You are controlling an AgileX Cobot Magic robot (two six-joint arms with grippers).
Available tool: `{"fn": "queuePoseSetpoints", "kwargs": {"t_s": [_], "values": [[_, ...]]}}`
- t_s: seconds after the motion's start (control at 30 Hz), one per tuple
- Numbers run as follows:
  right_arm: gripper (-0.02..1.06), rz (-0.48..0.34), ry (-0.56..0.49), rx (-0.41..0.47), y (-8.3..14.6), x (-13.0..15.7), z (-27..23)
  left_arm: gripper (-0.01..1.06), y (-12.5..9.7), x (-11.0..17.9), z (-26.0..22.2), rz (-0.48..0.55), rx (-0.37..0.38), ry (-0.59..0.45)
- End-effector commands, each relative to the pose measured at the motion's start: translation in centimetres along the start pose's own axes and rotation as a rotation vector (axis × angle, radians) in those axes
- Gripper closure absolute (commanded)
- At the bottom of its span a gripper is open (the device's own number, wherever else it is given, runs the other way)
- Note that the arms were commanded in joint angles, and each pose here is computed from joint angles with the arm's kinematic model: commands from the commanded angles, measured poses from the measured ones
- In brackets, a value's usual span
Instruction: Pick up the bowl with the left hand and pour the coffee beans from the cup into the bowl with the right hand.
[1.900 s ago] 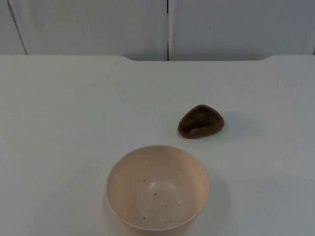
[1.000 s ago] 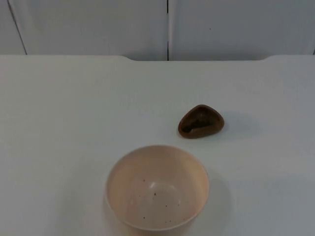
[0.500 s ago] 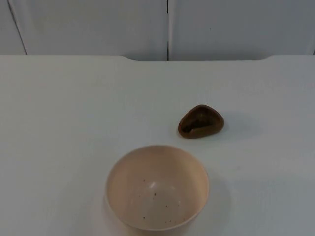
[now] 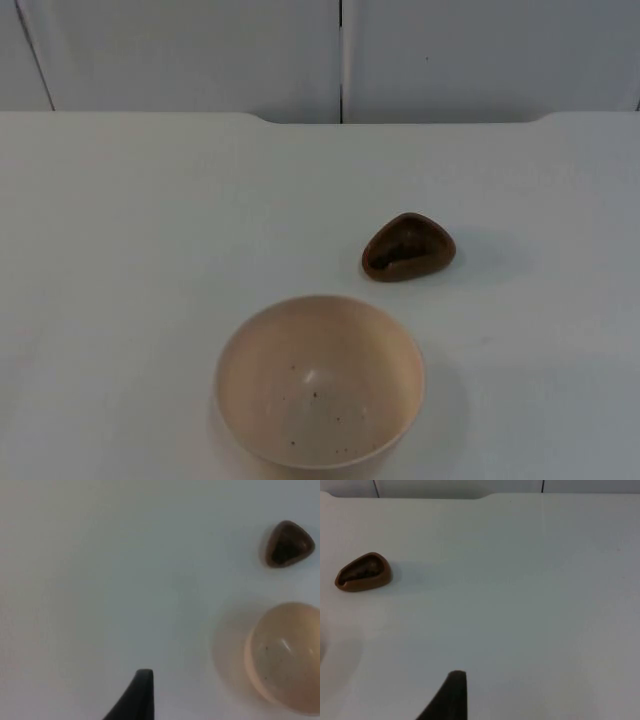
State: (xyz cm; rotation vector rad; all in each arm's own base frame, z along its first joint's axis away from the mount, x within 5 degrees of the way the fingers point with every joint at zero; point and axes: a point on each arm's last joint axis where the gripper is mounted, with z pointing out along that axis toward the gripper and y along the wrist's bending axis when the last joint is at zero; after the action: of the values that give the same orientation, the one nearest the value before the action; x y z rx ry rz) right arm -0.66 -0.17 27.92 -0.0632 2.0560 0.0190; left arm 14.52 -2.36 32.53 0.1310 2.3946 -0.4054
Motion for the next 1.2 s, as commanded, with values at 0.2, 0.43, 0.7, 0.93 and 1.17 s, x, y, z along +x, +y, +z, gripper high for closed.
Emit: {"fn": "queuePoseSetpoints", "kwargs": {"t_s": [0.2, 0.43, 0.7, 0.93, 1.17], "values": [[-0.01, 0.002, -0.010, 0.009, 0.0, 0.0, -0.1, 0.00, 0.2, -1.4, 2.9, -0.016, 0.118, 0.043], [-0.01, 0.002, -0.010, 0.009, 0.0, 0.0, -0.1, 0.03, 0.7, -1.7, 4.6, -0.035, 0.137, 0.088], [-0.01, 0.002, -0.010, 0.009, 0.0, 0.0, -0.1, 0.05, 1.2, -1.9, 6.3, -0.058, 0.161, 0.134], [-0.01, 0.002, -0.010, 0.009, 0.0, 0.0, -0.1, 0.05, 0.8, -1.9, 7.9, -0.048, 0.182, 0.177], [-0.01, 0.002, -0.010, 0.009, 0.0, 0.0, -0.1, 0.05, -1.1, -1.7, 10.5, 0.012, 0.206, 0.221]]}}
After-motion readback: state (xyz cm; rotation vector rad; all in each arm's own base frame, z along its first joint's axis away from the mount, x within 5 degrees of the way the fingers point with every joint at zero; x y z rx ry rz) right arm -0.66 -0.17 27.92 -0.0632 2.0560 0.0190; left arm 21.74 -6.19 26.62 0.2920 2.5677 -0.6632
